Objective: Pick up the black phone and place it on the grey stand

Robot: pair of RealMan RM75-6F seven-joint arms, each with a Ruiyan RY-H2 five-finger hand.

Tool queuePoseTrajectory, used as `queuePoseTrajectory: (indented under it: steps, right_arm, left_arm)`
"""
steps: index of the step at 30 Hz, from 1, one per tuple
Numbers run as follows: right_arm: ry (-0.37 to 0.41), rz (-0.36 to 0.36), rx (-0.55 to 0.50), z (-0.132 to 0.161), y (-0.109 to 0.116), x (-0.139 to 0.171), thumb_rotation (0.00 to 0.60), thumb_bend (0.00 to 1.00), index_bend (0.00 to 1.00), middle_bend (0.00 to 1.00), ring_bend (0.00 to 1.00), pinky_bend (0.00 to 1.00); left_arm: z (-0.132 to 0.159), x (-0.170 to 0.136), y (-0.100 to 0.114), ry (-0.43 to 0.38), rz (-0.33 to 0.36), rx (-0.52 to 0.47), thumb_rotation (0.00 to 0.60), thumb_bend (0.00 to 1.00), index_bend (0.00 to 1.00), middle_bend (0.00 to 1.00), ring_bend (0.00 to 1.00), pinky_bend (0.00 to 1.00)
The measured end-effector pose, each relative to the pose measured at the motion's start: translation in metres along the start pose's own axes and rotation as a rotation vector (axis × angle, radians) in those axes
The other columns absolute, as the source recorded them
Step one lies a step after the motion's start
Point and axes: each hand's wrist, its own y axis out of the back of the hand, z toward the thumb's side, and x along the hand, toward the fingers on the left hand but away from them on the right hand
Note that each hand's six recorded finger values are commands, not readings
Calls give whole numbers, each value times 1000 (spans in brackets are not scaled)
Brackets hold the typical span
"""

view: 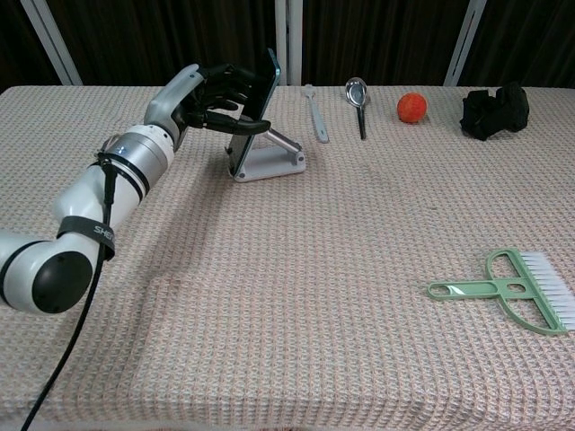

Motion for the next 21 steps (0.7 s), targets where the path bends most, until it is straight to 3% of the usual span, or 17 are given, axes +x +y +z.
queuePoseTrajectory:
  steps: [3, 6, 21]
  right_arm:
    - [-2, -2, -1, -1, 0, 0, 600, 156, 0, 0, 0, 0]
    - [-3, -3, -1, -1, 1, 0, 600, 155, 0, 0, 0, 0]
    - [-3, -4, 0, -1, 2, -1, 600, 156, 0, 0, 0, 0]
  left_arm:
    - [-2, -1, -1, 5, -10, 6, 600, 405, 293, 367, 210, 205]
    - [-2, 0, -1, 6, -7, 7, 600, 401, 208, 289, 189, 205]
    - [-2, 0, 0, 4, -7, 12, 600, 390, 153, 160, 152, 205]
